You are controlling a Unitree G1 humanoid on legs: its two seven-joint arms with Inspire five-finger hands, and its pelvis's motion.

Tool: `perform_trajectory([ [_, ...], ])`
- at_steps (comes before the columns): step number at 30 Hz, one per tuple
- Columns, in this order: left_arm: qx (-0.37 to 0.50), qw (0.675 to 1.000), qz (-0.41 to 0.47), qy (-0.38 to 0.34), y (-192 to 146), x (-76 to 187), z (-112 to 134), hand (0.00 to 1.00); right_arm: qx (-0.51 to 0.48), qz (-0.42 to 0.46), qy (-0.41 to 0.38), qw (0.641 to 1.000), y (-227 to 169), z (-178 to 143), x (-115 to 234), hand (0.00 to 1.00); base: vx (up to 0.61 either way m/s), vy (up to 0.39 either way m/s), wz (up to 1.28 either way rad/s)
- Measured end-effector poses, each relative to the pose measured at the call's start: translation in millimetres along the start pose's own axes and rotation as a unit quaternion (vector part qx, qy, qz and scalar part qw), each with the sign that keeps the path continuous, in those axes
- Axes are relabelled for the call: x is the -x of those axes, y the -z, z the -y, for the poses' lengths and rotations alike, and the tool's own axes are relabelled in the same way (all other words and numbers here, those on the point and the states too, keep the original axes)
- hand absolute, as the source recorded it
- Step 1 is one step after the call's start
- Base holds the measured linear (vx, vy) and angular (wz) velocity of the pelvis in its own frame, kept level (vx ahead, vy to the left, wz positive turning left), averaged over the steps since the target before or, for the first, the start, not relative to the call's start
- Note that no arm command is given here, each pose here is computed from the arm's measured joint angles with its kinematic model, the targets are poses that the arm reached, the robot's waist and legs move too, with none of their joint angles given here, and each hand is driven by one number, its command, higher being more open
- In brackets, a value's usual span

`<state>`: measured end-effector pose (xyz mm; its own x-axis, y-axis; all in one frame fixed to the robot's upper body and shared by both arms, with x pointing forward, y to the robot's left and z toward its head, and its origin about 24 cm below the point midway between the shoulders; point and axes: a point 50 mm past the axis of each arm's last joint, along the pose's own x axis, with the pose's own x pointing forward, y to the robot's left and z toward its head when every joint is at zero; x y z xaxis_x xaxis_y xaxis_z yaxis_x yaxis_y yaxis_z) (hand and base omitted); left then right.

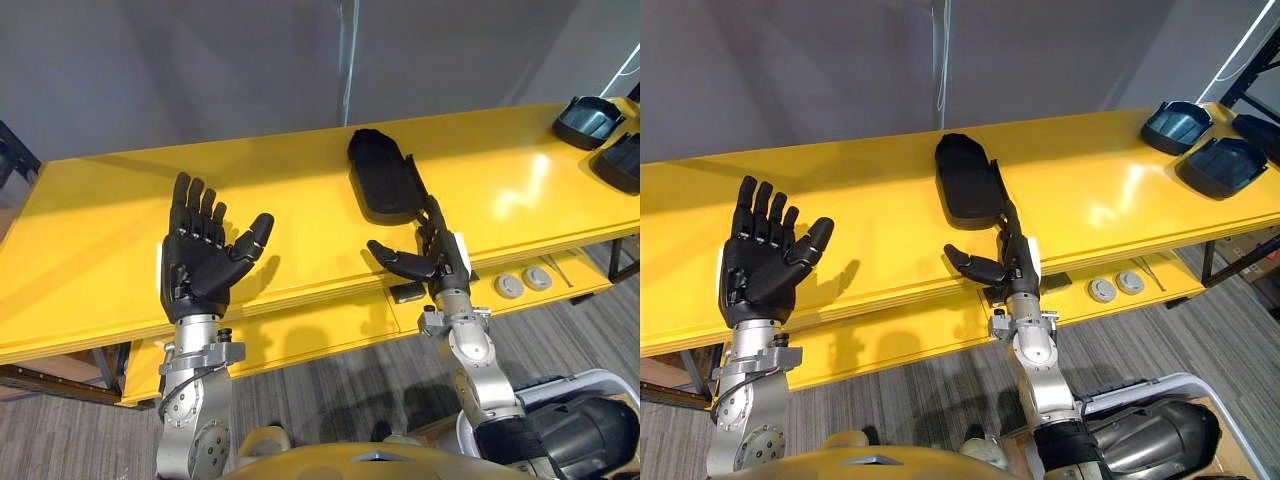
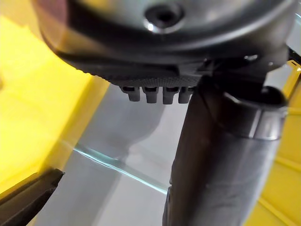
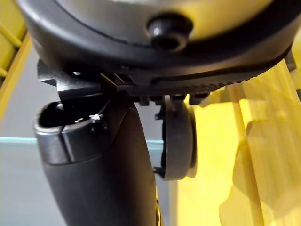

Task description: Walk over and take three plastic housings, then place them on the shelf

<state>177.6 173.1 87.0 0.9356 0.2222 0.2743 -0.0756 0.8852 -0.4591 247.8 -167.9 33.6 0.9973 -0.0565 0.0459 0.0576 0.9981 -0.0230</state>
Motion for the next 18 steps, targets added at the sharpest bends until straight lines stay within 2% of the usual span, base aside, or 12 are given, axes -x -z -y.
perform_trajectory([
  [13,-0.006,1.000,-0.022,-0.002,8,1,-4,1.00,0.000,0.007,0.022,1.000,-3,2,-7,1.00,0.00,0.000,0.00],
  [18,-0.007,1.000,-0.019,0.003,7,1,-4,1.00,-0.029,0.066,0.041,0.997,-30,9,9,1.00,0.01,0.002,-0.13],
])
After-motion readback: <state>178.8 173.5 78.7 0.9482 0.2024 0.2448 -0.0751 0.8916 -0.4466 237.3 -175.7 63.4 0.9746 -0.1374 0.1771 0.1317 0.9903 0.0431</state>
